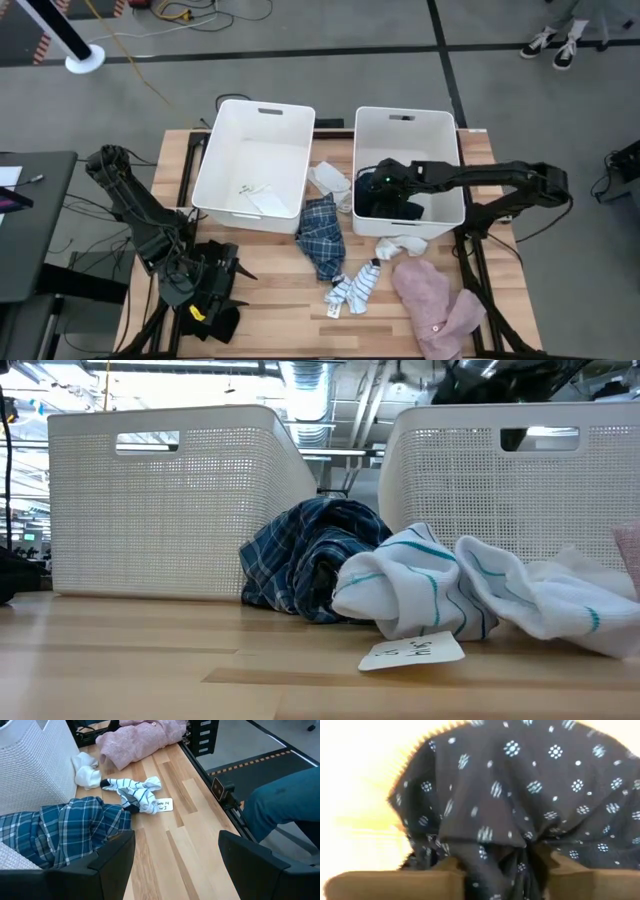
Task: Sort clothes
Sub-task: Put the dark blue shirt into the right white laundry bin, then put the black pants into the right white laundry bin
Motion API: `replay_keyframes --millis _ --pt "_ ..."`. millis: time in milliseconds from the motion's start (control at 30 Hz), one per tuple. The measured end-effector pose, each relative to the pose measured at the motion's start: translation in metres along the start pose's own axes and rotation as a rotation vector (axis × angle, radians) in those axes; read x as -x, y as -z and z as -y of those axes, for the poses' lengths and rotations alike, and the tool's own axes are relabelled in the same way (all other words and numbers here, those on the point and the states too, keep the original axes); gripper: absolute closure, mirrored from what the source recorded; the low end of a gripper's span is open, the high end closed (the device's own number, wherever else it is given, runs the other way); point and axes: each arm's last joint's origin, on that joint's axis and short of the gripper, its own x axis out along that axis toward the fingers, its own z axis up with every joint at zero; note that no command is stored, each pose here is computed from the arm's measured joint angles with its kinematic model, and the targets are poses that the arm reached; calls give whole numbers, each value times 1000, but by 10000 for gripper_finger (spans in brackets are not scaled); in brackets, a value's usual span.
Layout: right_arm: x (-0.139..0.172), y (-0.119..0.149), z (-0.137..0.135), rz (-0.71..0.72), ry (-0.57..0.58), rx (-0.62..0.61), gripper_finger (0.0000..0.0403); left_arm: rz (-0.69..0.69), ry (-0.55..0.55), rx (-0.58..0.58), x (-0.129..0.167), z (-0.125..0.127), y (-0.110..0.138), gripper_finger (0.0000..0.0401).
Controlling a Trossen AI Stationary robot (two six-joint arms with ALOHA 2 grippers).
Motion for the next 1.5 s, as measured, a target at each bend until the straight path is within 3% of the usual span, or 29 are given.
replay_keyframes --millis 200,367,700,1033,1267,1500 --pt "39 -9 -9 161 -42 21 166 0 0 0 0 0 0 122" --pt "72 -11 -11 289 -75 20 130 0 0 0 0 0 0 122" --pt "130 -6 -19 589 -186 50 126 0 0 7 0 0 0 122" --pt "171 -7 -44 899 -378 172 126 0 0 7 0 0 0 122" --pt "172 -6 -71 936 -514 253 126 -10 -14 7 -1 -3 0 122" --pt "163 7 -103 843 -646 337 126 -23 -38 13 -4 -8 1 122"
